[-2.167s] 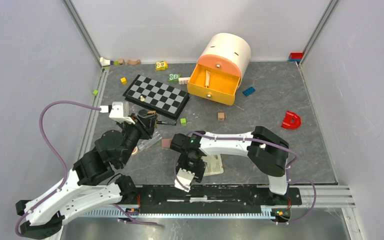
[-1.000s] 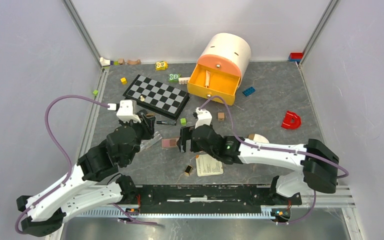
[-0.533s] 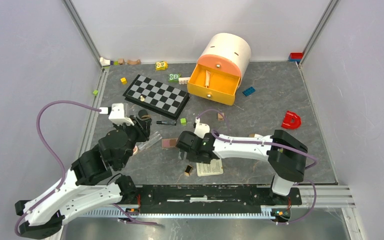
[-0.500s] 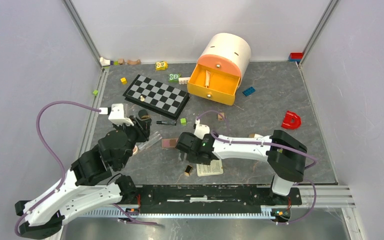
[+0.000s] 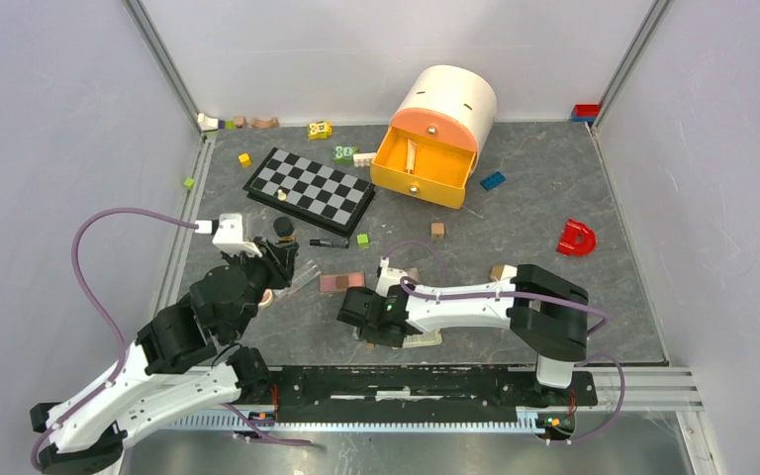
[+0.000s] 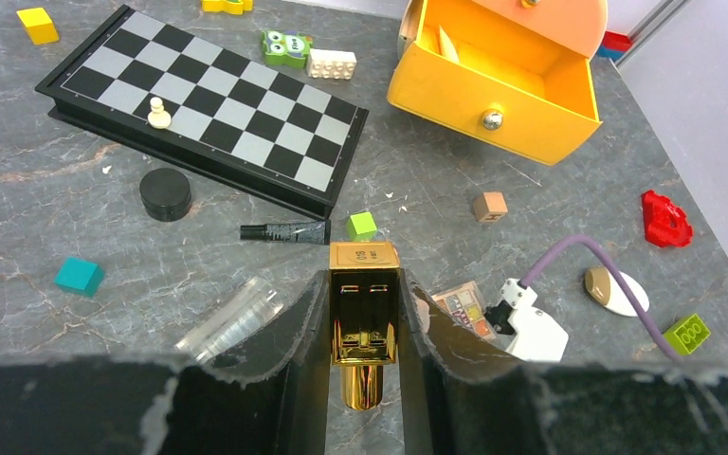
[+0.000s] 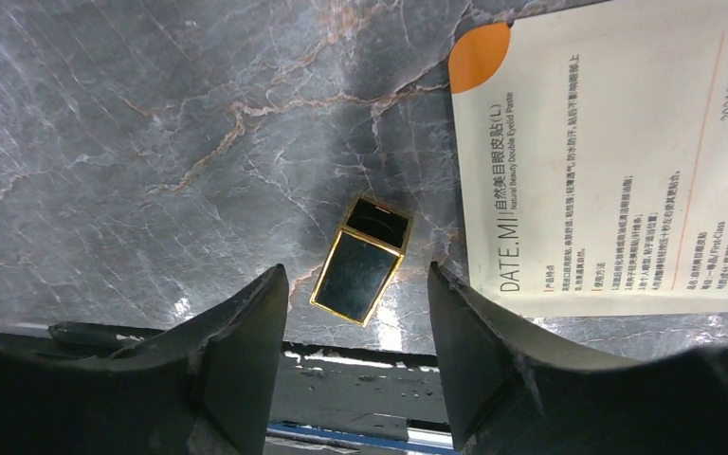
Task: Organize the makeup
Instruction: Pick up the lipstick at the center of the board.
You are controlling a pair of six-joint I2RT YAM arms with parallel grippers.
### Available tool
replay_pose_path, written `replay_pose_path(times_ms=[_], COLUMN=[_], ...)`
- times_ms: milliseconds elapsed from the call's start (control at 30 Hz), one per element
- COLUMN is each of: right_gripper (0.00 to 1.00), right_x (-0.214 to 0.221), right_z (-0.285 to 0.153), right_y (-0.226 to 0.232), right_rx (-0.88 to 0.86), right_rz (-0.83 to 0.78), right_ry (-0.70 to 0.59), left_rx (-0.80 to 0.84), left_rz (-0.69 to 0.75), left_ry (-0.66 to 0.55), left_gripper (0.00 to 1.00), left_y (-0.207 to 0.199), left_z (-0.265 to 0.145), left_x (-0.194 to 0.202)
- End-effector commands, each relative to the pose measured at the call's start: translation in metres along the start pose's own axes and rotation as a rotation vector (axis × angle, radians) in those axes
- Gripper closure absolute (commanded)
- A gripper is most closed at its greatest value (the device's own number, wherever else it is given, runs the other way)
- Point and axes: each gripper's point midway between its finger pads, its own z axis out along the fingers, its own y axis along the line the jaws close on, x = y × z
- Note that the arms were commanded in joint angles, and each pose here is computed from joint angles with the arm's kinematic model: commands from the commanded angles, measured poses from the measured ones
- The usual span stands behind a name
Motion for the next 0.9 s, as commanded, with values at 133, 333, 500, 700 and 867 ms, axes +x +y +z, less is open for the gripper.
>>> replay_pose_path(times_ms=[133,333,500,700,867], right_gripper=[0.55,0.73,1.0,1.0,1.0], right_x=[0.003,0.007,-0.011,-0.041,-0.077], right_z=[0.004,0.012,0.005,-0.013,-0.056], right_y=[0.013,0.008,0.01,0.023,0.034], right_rx=[-0.001,0.024,0.004,-0.158,-0.388], right_rz=[0.04,0.012,-0.052,-0.239,-0.347], right_ry=[-0.019,-0.014,-0.094,-0.258,-0.505], left_rx=[0.003,-0.013,-0.009,0.088,0.198], left_rz=[-0.013,0.007,-0.009,-0.071,-0.114], left_ry=[-0.005,-0.019,-0.019,-0.072,-0.136], left_gripper=[0.93,0.93,0.93,0.98,0.97], left_y=[0.007,0.013,0.01,-0.012,-0.04], left_z=[-0.006,-0.008,-0.007,-0.004,0.0], left_x=[0.002,-0.001,-0.002,-0.013,-0.029])
